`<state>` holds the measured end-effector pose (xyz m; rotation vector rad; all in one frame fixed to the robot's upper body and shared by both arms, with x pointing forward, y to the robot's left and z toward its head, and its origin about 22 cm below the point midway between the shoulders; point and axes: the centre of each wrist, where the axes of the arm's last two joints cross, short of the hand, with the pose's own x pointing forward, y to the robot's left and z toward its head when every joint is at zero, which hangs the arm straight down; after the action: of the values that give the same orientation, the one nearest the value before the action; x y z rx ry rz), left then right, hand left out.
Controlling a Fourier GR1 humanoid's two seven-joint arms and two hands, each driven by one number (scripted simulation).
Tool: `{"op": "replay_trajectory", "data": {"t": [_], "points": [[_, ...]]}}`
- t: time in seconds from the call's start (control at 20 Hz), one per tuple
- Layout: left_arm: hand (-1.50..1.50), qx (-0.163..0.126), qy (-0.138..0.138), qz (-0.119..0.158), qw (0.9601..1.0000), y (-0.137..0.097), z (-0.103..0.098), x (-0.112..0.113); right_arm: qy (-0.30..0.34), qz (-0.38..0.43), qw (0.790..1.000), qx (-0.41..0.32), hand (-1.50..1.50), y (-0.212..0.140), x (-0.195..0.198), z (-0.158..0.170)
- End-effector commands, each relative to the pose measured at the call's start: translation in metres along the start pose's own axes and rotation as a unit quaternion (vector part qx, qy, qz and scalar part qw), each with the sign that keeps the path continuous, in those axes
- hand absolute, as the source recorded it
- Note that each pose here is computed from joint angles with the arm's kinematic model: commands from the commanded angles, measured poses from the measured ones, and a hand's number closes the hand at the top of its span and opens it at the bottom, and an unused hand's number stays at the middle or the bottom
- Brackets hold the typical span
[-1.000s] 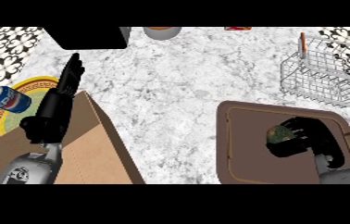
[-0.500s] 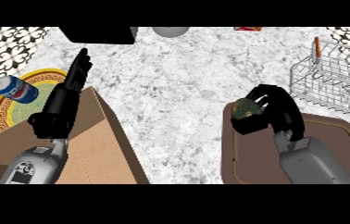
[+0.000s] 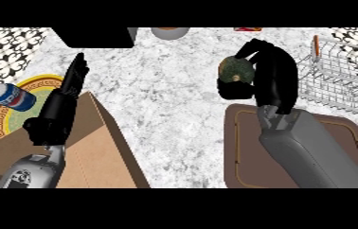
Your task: Pick the squash from the tray and place it in the tiered basket
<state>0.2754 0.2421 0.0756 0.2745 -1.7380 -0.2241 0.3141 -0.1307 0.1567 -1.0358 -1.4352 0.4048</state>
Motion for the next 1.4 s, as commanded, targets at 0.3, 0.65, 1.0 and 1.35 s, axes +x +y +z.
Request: {"op": "replay_trajectory", "data": {"t": [0.3,0.65,1.0,1.35], "points": [[0.0,0.025,0.106,-0.063,0.992,0.032,0.027,-0.053,0.02,0.08,0.991,-0.106,1.5,-0.053,0.036,-0.033],[0.0,0.022,0.092,-0.053,0.9941,0.02,0.019,-0.046,0.016,0.026,0.996,-0.083,1.5,-0.089,0.039,-0.061],[0.0,0.026,0.094,-0.053,0.9938,0.032,0.012,-0.048,0.022,0.146,0.983,-0.107,1.5,-0.114,0.001,-0.101],[0.0,0.031,0.094,-0.064,0.9931,0.027,0.003,-0.036,0.059,0.283,0.947,-0.138,1.5,-0.126,-0.06,-0.127]]}}
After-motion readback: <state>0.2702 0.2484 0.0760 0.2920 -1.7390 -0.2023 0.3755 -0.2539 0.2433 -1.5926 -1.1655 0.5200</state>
